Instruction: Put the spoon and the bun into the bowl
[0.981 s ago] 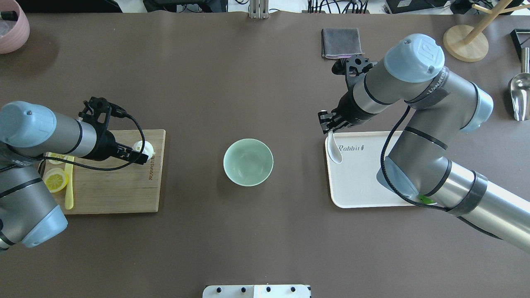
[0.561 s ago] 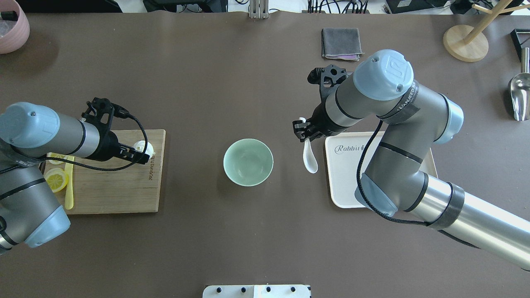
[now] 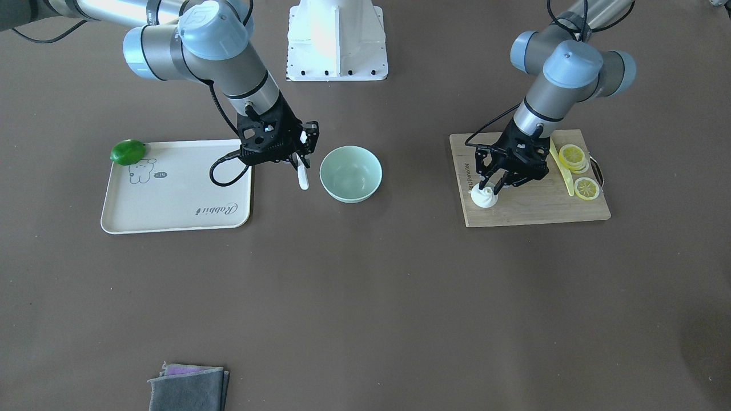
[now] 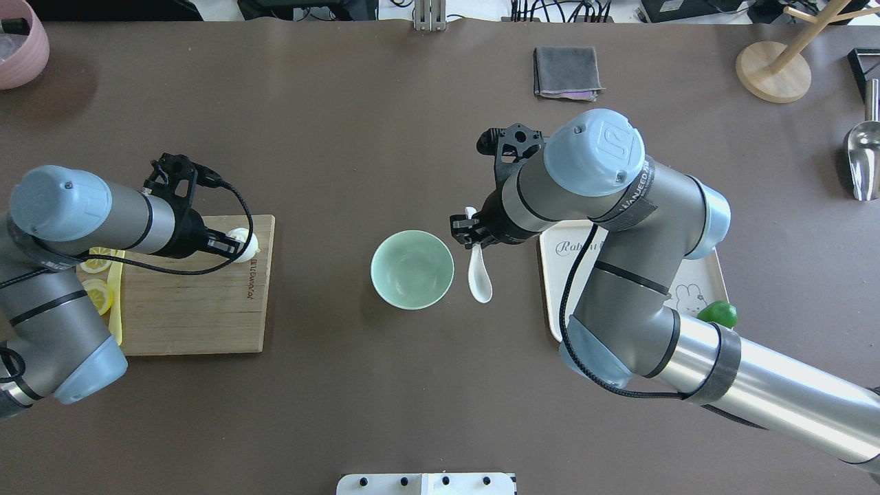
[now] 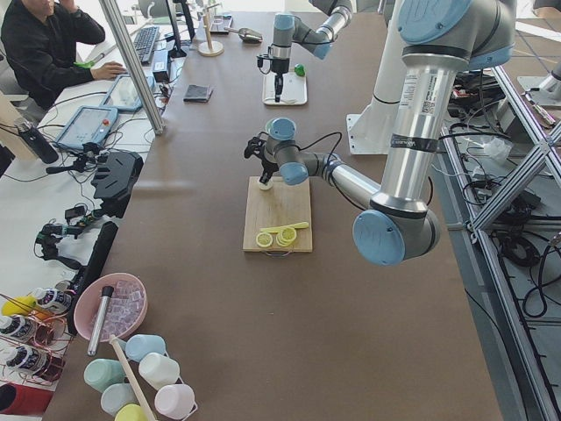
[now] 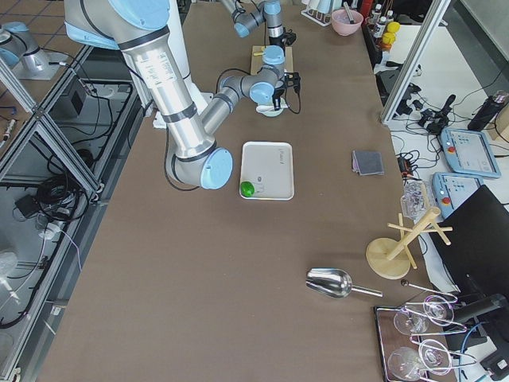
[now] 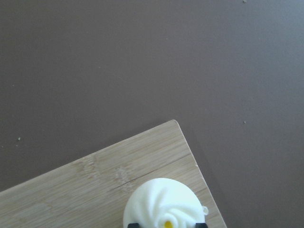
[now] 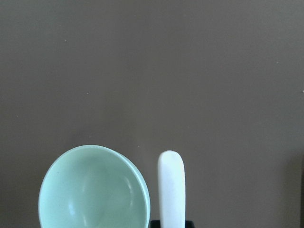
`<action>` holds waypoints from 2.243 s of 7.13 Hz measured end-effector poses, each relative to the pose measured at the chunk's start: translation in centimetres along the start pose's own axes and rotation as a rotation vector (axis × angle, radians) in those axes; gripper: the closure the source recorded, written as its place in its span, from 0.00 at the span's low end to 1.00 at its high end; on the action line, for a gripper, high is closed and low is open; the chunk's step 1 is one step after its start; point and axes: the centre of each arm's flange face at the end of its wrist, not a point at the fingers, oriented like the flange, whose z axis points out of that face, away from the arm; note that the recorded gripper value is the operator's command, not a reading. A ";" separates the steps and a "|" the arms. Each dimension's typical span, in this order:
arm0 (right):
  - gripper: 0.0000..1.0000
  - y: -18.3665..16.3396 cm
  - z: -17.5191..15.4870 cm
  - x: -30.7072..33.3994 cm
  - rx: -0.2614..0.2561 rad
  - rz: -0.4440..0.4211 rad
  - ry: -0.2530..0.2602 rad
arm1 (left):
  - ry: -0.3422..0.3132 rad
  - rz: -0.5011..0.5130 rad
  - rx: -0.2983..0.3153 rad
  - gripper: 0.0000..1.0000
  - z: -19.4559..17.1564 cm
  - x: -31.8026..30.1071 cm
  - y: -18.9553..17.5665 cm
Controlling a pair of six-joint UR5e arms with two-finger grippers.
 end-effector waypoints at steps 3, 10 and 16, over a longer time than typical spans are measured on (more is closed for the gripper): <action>1.00 0.3 2.3 -4.9 0.027 0.051 0.000 | 0.077 -0.045 0.025 1.00 -5.6 -2.2 -4.0; 1.00 3.6 5.5 -9.1 0.085 0.092 0.022 | 0.096 -0.060 0.025 1.00 -6.5 -3.0 -5.5; 0.02 -1.3 6.4 -7.5 0.131 0.097 0.078 | 0.093 -0.064 0.021 1.00 -5.4 -3.3 -6.0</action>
